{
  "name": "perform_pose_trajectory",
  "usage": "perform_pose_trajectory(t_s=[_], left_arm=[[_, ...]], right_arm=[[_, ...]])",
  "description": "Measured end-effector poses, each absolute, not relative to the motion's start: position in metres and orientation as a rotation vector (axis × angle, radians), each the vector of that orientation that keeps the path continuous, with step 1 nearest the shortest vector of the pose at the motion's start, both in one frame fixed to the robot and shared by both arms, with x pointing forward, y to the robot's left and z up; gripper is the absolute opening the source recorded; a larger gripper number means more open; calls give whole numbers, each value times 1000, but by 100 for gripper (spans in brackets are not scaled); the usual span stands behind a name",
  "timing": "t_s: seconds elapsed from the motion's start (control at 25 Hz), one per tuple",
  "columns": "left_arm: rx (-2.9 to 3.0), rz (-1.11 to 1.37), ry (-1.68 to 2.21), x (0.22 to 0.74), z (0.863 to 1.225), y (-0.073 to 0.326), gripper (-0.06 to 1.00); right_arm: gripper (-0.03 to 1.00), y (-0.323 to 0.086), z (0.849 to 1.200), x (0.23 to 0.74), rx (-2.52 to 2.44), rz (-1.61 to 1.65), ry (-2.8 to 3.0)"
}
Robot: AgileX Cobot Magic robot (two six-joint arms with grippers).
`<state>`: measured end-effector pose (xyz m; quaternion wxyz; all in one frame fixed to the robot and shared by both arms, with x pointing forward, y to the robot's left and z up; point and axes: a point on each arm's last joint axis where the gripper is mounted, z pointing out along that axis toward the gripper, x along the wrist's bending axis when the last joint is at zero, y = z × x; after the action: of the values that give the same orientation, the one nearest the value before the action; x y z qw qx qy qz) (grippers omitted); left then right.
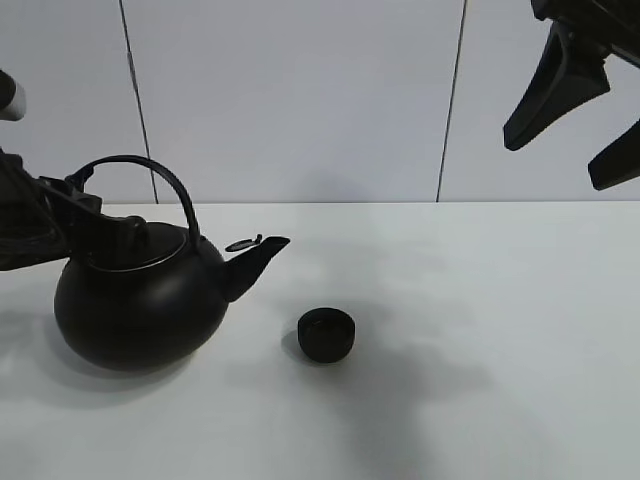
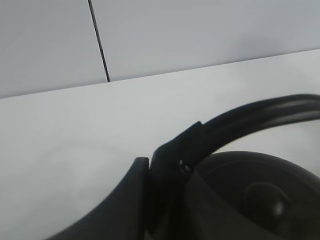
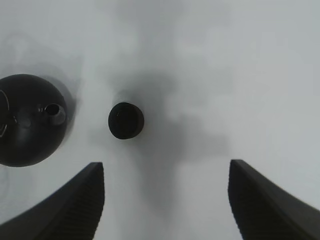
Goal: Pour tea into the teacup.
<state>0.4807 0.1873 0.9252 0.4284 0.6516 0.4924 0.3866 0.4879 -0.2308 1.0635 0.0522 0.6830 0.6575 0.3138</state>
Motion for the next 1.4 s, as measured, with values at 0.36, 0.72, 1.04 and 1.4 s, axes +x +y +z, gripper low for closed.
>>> perform_pose_trajectory(t_s=[0.36,0.72,1.04,1.4], left_arm=[[1660,959,1234,480,911,187,11],[1649,960,1250,482,910,190,11],[1656,963,1247,482,905,189,11],[1653,952,1235,481,904,189,11]], right_arm=[[48,-231,1063,488,2076,951,2002],[48,-231,1064,488,2075,957,1996],[48,-231,1064,488,2076,959,1996],[48,-231,1064,488,2077,960,1996]])
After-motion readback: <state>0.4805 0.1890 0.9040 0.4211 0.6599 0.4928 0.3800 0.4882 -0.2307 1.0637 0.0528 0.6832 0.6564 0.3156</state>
